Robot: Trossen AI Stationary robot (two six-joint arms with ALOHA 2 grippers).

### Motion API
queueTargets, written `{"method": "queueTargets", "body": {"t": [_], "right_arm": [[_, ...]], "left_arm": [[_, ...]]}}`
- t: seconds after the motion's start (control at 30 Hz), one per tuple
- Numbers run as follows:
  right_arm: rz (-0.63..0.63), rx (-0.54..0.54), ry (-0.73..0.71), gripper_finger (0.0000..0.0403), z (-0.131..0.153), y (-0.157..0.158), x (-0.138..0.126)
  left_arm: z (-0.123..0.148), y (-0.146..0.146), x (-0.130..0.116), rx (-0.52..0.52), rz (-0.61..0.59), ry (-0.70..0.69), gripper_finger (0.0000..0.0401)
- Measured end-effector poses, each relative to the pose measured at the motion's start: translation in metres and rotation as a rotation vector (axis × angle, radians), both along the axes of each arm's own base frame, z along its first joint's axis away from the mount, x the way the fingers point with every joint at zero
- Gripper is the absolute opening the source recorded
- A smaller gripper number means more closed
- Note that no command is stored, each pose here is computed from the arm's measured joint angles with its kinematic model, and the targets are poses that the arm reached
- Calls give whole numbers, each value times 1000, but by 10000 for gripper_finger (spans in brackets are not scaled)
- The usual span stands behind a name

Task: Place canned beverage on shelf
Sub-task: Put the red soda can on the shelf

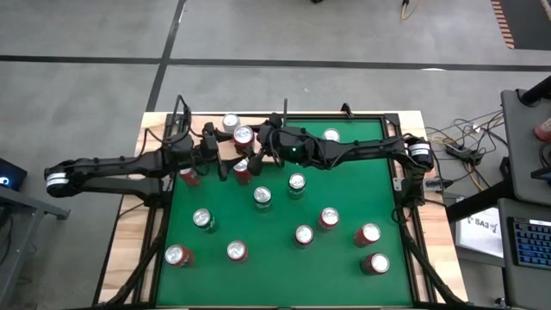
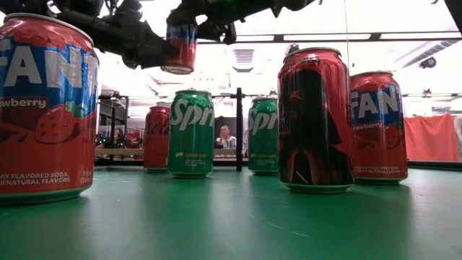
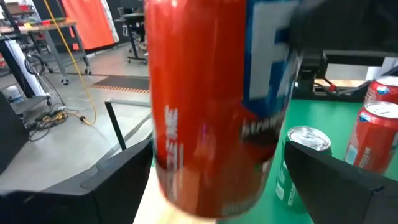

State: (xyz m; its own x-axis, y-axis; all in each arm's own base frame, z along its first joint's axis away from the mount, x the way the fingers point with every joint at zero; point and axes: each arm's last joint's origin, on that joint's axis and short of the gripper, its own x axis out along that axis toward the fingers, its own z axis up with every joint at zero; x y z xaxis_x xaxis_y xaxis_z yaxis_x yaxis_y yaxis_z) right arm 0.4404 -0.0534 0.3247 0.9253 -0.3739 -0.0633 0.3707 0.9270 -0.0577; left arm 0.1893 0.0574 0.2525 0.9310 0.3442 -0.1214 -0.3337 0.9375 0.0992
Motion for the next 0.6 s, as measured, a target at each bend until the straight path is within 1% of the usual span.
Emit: {"method": "queueTargets", "body": {"t": [0.1,0.2,0.27,0.43,0.6], "right_arm": [[-1,3,-2,290,0,0,0],[-8,5,1,290,0,0,0],[-8,5,8,290,-1,0,0],[-6,6,16,290,-2,-1,0],[-1,7,9,290,-2,0,0]], "left_arm": [[1,1,5,4,3,-37,347],[0,3,8,6,11,-41,342],[-2,3,10,5,13,-36,329],[-4,4,11,-12,25,-35,275],[-2,4,10,-19,42,-44,272]]}}
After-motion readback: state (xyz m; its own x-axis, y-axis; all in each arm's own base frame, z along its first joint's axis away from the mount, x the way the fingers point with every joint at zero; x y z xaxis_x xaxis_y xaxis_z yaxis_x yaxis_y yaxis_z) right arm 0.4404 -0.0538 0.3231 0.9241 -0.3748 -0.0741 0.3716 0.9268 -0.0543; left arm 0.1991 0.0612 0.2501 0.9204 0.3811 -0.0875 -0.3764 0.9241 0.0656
